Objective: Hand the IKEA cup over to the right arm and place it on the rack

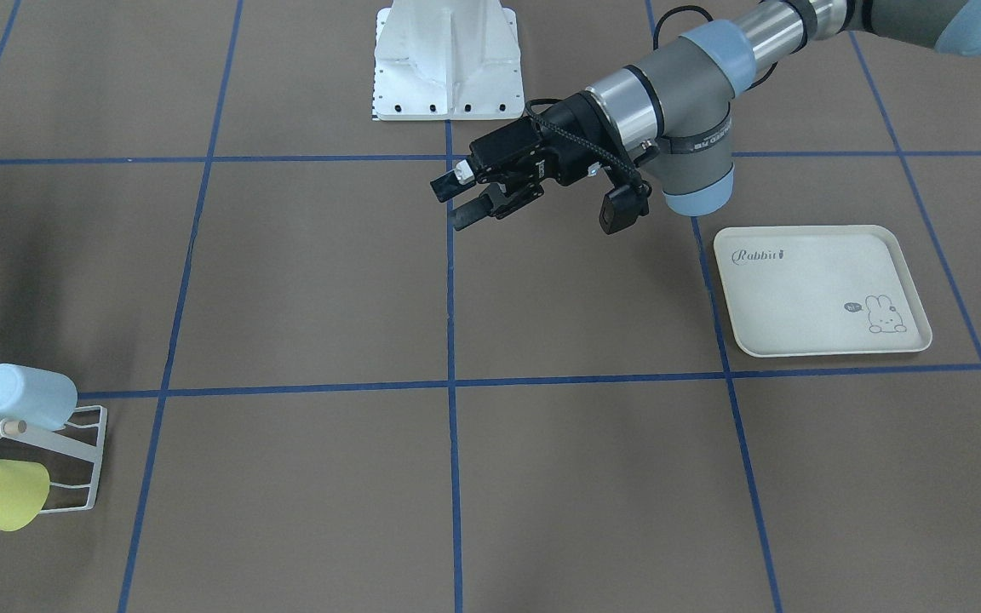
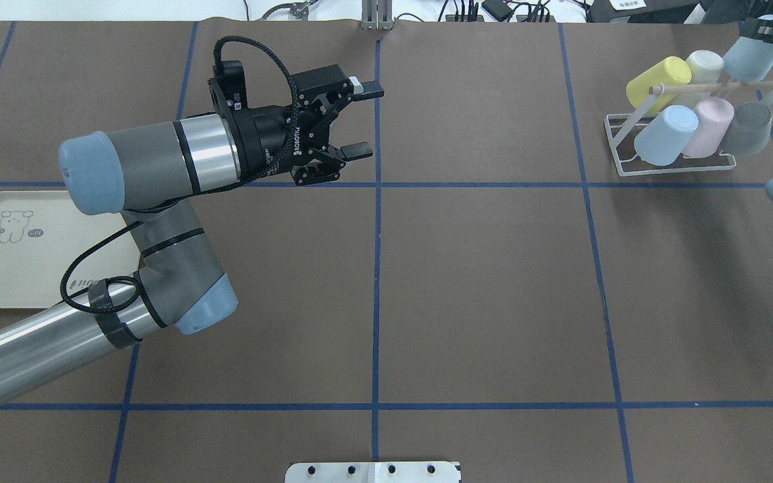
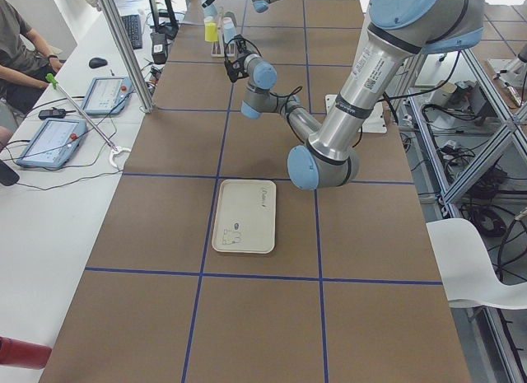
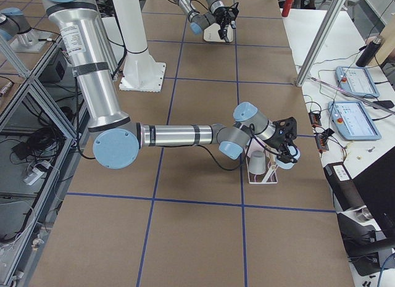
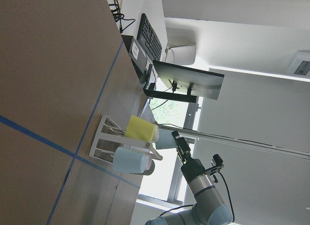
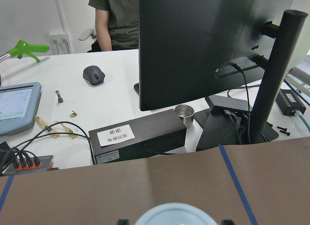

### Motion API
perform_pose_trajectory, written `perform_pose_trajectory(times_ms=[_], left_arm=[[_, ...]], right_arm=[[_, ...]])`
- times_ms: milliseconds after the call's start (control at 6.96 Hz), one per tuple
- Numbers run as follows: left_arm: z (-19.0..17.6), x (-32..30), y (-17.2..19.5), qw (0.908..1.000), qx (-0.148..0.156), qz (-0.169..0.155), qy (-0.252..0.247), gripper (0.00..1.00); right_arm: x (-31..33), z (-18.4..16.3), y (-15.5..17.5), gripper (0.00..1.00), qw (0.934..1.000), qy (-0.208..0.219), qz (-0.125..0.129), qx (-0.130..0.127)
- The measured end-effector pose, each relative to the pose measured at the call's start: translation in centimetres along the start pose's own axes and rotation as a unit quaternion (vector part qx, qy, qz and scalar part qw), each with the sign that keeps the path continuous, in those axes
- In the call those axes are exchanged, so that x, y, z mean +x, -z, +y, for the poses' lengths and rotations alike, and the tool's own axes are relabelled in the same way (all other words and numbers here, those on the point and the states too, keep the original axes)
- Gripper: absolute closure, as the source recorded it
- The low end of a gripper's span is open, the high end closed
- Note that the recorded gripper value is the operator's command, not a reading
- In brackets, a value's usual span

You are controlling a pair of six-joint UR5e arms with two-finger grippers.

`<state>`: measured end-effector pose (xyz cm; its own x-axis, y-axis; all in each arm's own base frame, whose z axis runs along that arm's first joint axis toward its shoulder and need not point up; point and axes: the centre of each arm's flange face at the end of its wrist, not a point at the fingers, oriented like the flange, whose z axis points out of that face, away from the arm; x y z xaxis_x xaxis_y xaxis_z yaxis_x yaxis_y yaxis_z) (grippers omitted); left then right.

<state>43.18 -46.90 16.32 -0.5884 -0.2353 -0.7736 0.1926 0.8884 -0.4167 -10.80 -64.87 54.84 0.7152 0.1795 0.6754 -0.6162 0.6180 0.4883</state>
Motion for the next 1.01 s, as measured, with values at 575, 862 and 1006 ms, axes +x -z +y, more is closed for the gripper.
perform_pose_trajectory(times_ms=[575, 862, 1006], left_arm=[[-0.2, 0.4, 0.1, 1.0, 0.001, 0.003, -0.004, 0.01], [-1.4, 0.0, 0.6, 0.9973, 0.015, -0.012, -0.071, 0.01], [-2.7, -1.2, 1.3, 0.9897, 0.031, -0.041, -0.133, 0.01]], right_arm=[[-0.3, 1.4, -0.4, 0.01, 0.9999, 0.006, 0.001, -0.008], [-1.5, 0.9, 0.5, 0.01, 0.9995, 0.009, -0.023, -0.018], [-1.8, -0.2, 1.6, 0.01, 0.9975, 0.012, -0.055, -0.042]])
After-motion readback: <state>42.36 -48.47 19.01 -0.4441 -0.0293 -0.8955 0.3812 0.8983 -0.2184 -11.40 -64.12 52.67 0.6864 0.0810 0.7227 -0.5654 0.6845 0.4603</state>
